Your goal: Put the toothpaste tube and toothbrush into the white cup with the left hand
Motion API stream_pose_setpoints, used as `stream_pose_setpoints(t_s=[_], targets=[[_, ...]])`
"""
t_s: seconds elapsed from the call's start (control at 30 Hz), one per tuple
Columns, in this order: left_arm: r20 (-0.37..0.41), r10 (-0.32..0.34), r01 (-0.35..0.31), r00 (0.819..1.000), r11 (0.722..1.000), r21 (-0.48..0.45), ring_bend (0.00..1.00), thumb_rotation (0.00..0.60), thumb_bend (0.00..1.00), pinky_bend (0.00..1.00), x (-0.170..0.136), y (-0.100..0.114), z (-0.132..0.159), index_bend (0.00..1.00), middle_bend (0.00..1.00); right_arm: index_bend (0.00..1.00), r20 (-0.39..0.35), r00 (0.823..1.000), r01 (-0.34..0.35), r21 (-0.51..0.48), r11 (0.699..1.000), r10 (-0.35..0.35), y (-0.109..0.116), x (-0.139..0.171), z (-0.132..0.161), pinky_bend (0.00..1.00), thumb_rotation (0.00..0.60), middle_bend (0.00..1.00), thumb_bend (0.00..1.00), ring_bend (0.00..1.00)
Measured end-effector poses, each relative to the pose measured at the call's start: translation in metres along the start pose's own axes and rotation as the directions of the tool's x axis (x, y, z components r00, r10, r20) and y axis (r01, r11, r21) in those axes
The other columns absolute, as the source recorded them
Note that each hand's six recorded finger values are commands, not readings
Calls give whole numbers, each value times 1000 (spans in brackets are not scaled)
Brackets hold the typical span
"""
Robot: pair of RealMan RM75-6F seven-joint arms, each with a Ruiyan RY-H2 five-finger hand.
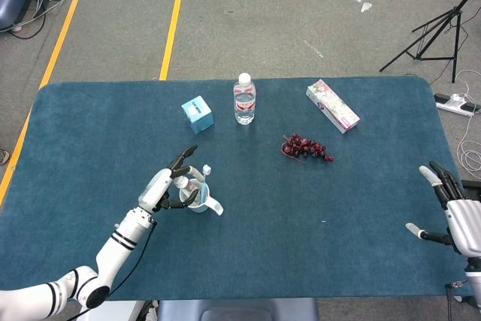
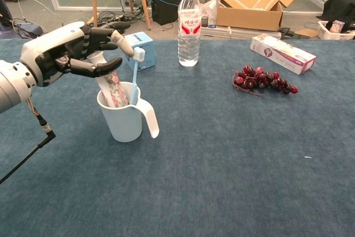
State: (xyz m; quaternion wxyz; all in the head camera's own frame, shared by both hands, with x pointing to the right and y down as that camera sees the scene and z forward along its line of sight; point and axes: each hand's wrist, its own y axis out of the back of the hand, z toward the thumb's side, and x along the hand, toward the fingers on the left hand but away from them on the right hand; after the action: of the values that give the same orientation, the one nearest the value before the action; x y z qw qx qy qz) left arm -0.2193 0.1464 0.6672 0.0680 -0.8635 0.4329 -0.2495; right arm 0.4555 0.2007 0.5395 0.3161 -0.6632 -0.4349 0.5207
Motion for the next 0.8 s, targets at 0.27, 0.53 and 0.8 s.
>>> stream_pose_setpoints(t_s=[0.27, 0.53, 0.8], targets=[[-6, -5, 5, 1000, 1000, 23, 51, 600, 413, 27, -15, 14, 12, 366, 0, 50, -4, 1000, -5, 5, 1000, 5, -2, 0, 1, 326, 600, 38, 33, 39], [-46, 0, 7, 999, 989, 147, 50, 600, 412, 27, -39, 48, 25, 218, 0, 50, -5, 1000, -5, 7, 1000, 5, -3, 0, 2, 326, 600, 38, 33, 39], [-149, 51, 19, 988, 903, 430, 59, 600, 411, 27, -78, 86, 21, 111, 0, 50, -8, 1000, -7, 14, 1000, 7, -4, 1, 4, 326, 600, 38, 33, 39]])
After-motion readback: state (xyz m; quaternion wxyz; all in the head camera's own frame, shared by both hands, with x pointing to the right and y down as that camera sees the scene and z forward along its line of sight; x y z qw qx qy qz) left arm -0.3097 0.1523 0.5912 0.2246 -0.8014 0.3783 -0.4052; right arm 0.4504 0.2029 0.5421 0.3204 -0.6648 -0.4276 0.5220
